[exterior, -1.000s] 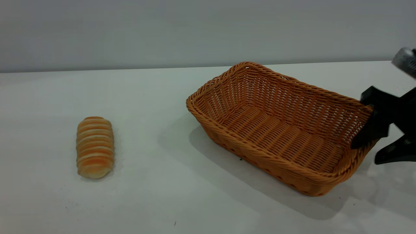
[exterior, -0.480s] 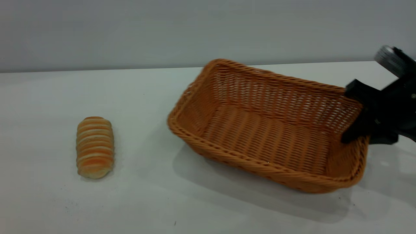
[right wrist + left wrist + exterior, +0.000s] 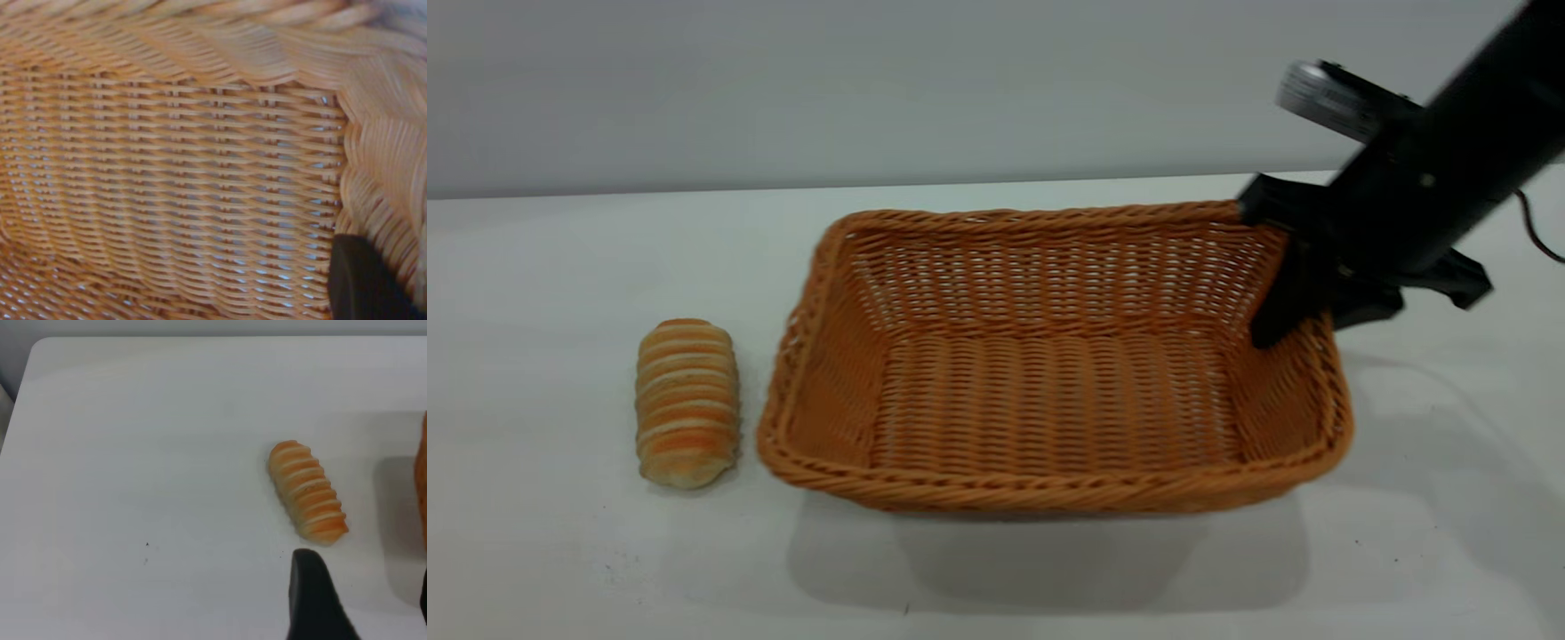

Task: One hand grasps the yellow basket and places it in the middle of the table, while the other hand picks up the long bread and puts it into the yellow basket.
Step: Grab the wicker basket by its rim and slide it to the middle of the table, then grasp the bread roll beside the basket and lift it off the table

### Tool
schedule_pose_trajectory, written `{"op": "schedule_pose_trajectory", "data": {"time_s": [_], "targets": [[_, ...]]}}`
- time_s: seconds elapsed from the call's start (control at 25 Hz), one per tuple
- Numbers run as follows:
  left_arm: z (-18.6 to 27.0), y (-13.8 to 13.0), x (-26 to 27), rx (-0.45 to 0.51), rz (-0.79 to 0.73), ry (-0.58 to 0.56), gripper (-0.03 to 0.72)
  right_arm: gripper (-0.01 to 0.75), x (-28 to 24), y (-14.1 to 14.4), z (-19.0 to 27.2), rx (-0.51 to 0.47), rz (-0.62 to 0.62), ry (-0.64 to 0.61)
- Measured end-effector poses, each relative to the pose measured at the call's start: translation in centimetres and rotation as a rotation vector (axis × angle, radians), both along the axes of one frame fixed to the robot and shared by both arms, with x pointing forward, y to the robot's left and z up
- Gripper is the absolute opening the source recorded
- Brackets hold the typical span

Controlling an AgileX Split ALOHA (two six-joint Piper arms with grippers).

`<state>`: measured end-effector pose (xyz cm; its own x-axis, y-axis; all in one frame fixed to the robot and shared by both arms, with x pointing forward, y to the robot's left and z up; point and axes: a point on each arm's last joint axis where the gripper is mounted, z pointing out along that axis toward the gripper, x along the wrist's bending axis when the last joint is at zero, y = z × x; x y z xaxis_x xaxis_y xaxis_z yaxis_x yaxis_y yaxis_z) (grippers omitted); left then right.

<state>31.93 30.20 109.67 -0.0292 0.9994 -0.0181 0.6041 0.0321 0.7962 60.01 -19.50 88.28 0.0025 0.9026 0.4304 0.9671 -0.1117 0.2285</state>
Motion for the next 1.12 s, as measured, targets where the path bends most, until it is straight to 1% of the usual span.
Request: {"op": "schedule_pose_trajectory", "data": {"time_s": [0.12, 0.2, 0.28, 0.48, 0.56, 0.6, 0.72, 0.84, 0.96, 1.04, 1.12], "targets": [[0.0, 0.0, 0.0, 0.0, 0.0, 0.0, 0.435, 0.092, 0.7, 0.9, 0.1, 0.013, 0.017, 0.007], [0.0, 0.0, 0.0, 0.0, 0.0, 0.003, 0.435, 0.116, 0.9, 1.1, -0.3, 0.028, 0.011, 0.034], [-0.1, 0.0, -0.1, 0.0, 0.001, 0.009, 0.435, 0.176, 0.9, 1.2, -0.9, 0.033, 0.004, 0.056], [-0.2, 0.0, -0.1, 0.001, 0.002, 0.025, 0.435, 0.38, 1.1, 1.3, -0.9, 0.041, 0.001, 0.056], [-0.2, 0.0, -0.2, 0.001, 0.002, 0.027, 0.435, 0.438, 1.2, 1.3, -0.5, 0.053, 0.013, 0.062], [-0.2, 0.0, -0.2, 0.001, 0.002, 0.027, 0.435, 0.455, 1.4, 1.2, -0.2, 0.059, 0.019, 0.064], [-0.2, 0.0, -0.2, 0.001, 0.002, 0.027, 0.435, 0.482, 2.2, -0.1, 1.2, 0.083, 0.025, 0.061], [-0.2, 0.0, -0.2, 0.001, 0.002, 0.028, 0.435, 0.485, 3.2, -2.7, 3.0, 0.096, -0.01, 0.04], [-0.2, 0.1, -0.2, 0.007, 0.004, 0.028, 0.435, 0.485, 3.7, -5.9, 4.7, 0.094, -0.044, 0.028], [-0.2, 0.1, -0.1, 0.015, 0.007, 0.026, 0.435, 0.485, 3.4, -7.6, 5.7, 0.064, -0.029, 0.028], [-0.2, 0.1, -0.1, 0.002, 0.01, 0.023, 0.435, 0.485, 2.7, -8.7, 7.0, -0.02, 0.029, 0.015]]}}
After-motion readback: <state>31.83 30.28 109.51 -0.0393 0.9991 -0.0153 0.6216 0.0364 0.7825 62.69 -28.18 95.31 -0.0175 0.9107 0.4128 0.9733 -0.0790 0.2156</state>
